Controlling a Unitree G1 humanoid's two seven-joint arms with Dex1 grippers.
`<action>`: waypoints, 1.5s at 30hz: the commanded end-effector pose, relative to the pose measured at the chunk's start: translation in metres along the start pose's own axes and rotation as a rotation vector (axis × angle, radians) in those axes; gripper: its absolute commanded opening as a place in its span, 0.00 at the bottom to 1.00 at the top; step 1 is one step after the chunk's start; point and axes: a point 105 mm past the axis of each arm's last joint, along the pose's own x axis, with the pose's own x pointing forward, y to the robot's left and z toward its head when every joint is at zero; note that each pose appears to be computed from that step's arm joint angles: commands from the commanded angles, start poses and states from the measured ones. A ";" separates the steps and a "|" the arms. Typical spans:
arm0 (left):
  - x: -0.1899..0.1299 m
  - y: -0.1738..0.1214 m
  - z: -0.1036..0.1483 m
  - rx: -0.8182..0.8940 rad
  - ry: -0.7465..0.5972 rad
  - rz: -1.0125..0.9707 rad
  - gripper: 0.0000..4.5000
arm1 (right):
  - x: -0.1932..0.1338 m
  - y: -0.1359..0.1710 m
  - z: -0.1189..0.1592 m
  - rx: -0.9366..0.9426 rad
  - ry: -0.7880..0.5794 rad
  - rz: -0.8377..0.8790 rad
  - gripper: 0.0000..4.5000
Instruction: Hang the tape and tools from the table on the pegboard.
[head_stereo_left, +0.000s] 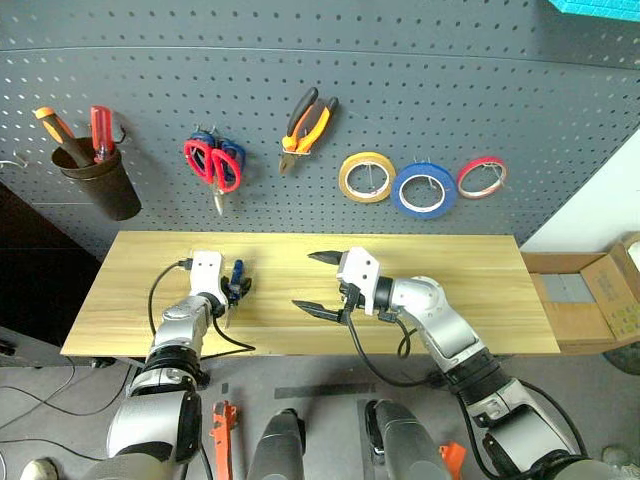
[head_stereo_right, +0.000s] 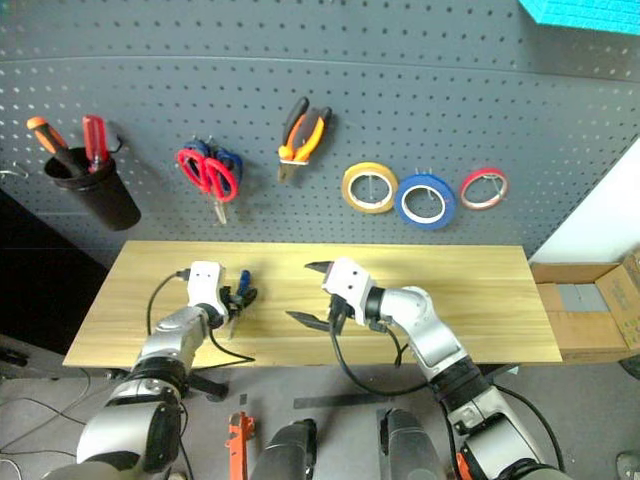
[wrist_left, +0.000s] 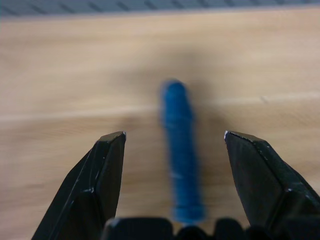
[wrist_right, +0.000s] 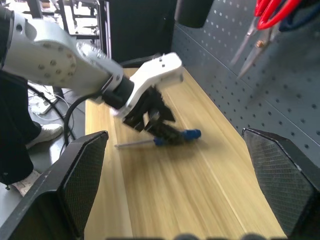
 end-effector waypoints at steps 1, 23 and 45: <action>0.000 0.008 0.013 -0.001 -0.038 0.031 0.75 | -0.003 -0.001 0.015 -0.022 -0.047 -0.010 1.00; -0.064 0.042 0.084 0.358 -0.338 0.247 0.11 | -0.011 -0.010 0.055 0.036 -0.204 -0.012 1.00; -0.176 0.104 0.328 0.313 -0.954 0.604 0.11 | 0.018 -0.049 0.152 0.036 -0.485 -0.168 1.00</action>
